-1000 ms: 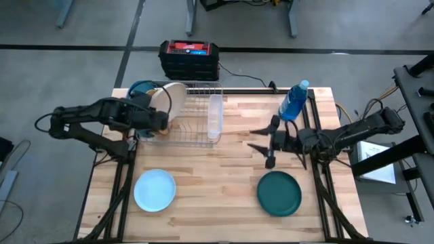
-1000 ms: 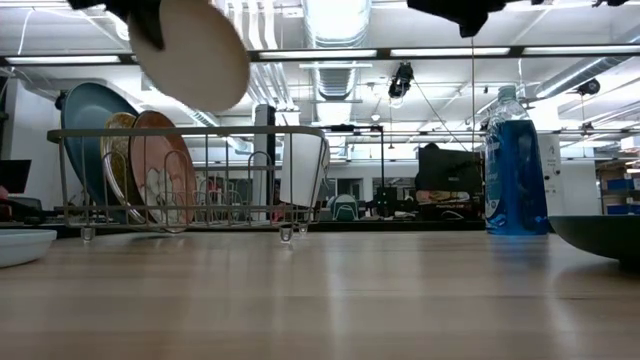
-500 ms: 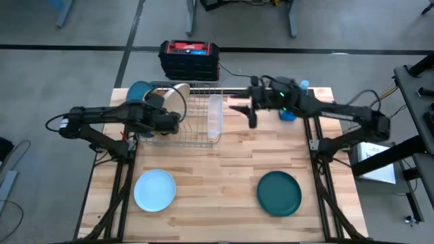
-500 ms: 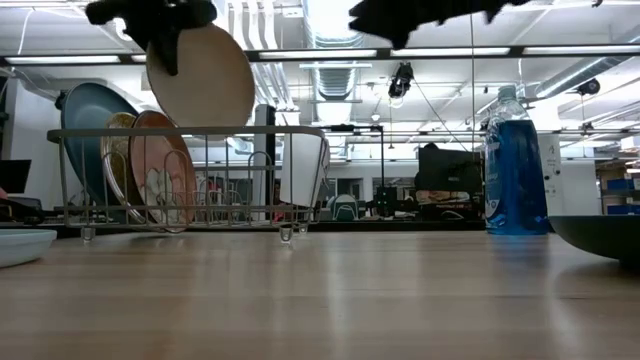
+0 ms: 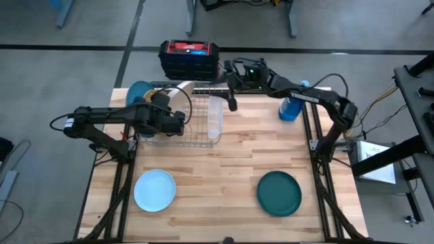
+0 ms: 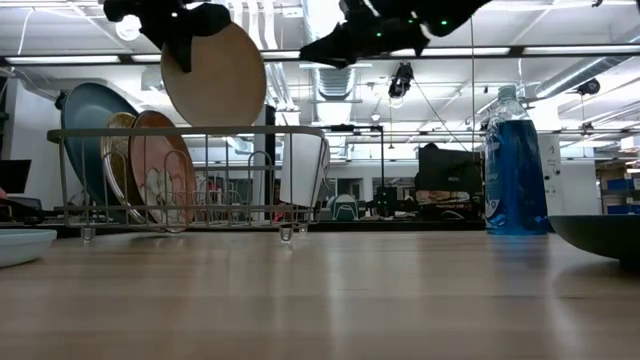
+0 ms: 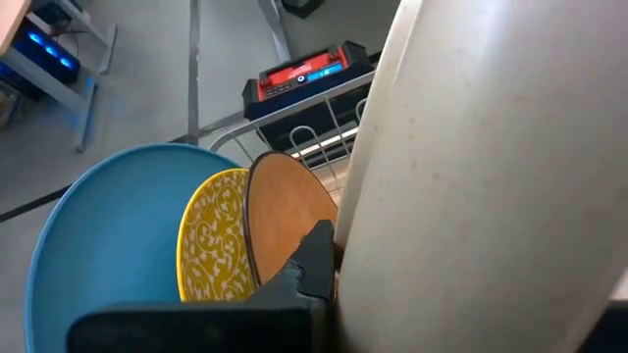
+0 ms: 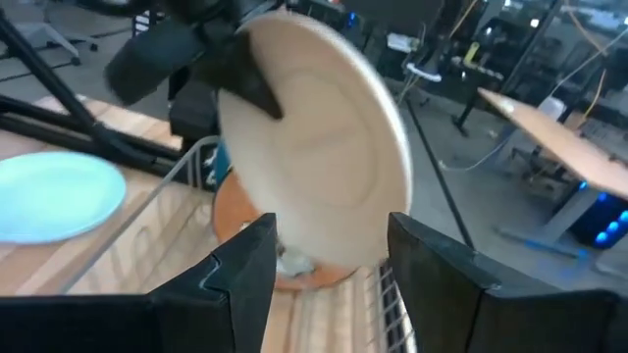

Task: Sort dishes
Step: Put the gray plate in the dish rack

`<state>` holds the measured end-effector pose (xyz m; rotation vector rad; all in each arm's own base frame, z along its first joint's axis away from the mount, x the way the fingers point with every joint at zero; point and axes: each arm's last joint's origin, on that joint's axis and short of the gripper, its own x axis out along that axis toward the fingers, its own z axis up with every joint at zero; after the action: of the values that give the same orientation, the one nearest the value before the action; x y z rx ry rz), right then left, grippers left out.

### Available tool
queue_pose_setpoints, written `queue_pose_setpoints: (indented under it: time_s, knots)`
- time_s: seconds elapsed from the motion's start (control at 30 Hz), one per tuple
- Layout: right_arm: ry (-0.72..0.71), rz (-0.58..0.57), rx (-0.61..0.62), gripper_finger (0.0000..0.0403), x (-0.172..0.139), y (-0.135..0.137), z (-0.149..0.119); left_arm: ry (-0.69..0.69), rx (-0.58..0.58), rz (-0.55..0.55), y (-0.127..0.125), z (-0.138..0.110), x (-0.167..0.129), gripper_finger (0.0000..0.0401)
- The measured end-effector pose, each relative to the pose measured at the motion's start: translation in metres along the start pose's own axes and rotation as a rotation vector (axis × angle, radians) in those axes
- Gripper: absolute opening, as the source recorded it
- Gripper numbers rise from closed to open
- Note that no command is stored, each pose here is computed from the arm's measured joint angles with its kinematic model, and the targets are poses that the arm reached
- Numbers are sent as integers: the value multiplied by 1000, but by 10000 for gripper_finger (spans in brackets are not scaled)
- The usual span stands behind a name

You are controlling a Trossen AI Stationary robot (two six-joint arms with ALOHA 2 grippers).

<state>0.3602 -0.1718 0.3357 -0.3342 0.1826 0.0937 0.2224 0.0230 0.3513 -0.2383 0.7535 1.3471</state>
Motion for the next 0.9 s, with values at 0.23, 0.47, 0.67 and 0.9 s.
queue_pose_setpoints:
  time_s: [0.23, 0.47, 0.67, 0.9]
  knots:
    - [-24, 14, -10, 194, 25, -21, 11, -38, -14, -33, -5, -1, -5, 18]
    - [-7, 27, 6, 195, 46, -33, 10, -75, -16, -72, -10, -4, -11, 18]
    - [-18, 75, 18, 194, 63, -42, 9, -119, 14, -109, -15, -7, -19, 18]
    - [-61, 160, -14, 124, 77, -39, 16, -136, 62, -117, -16, -8, -21, 46]
